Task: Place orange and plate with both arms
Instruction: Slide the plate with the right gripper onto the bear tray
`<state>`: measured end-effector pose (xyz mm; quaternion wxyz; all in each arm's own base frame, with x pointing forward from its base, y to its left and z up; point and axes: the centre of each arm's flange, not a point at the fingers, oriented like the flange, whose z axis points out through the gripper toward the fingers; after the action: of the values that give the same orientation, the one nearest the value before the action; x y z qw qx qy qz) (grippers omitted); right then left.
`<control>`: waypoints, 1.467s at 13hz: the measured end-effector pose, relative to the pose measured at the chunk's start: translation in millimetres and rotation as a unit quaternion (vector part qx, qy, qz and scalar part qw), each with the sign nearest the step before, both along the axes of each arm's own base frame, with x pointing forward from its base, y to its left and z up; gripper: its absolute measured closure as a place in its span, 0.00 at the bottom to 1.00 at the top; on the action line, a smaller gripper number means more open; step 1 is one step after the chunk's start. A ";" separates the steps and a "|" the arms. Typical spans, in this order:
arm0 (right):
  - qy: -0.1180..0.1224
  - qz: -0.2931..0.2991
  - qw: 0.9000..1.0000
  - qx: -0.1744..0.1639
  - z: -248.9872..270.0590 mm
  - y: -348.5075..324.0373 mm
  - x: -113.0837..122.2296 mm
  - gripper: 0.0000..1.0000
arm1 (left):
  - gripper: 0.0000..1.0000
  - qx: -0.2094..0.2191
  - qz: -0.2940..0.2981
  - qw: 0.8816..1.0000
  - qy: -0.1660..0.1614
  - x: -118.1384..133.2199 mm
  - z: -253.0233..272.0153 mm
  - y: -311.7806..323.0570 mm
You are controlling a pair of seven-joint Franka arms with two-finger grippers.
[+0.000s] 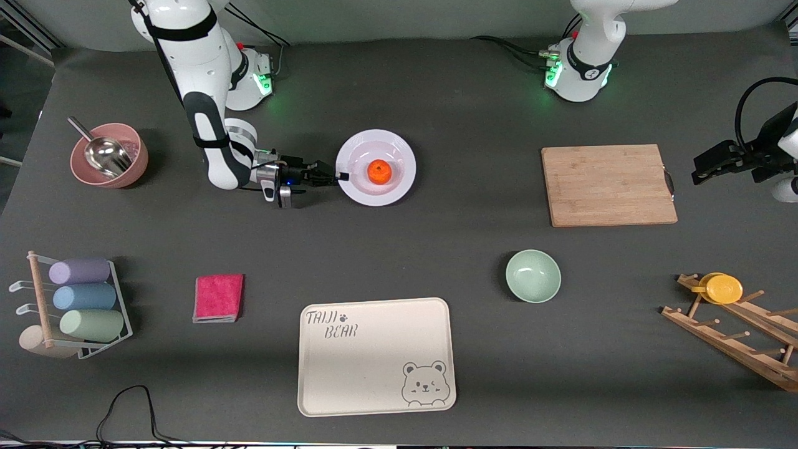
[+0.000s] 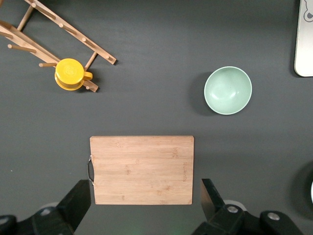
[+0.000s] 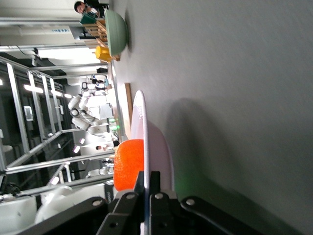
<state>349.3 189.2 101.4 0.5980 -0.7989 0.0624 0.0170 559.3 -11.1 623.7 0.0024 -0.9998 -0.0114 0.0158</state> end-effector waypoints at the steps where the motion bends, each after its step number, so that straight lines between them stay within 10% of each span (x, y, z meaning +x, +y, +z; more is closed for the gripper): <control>1: 0.005 -0.004 1.000 0.006 5.5 2.0 14.5 0.96 | 0.00 0.000 -0.003 1.000 0.001 -0.1 -1.0 -2.2; 5: 0.023 -0.006 0.999 0.030 49.8 5.2 98.8 0.96 | 0.00 0.000 -0.008 1.000 0.003 -0.3 -2.7 -7.9; 13: -0.039 -0.009 0.999 0.028 182.7 -18.7 261.6 0.96 | 0.00 0.000 -0.007 1.000 0.008 -1.3 -3.6 -3.0; 19: -0.070 -0.030 0.997 0.000 156.5 -47.8 361.3 0.96 | 0.00 0.000 -0.010 1.000 0.013 -2.5 -4.4 -5.4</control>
<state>710.5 141.4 257.9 0.6015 -0.7956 0.0444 -0.0572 556.7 -16.5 619.3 0.0027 -0.9996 -0.0012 0.0289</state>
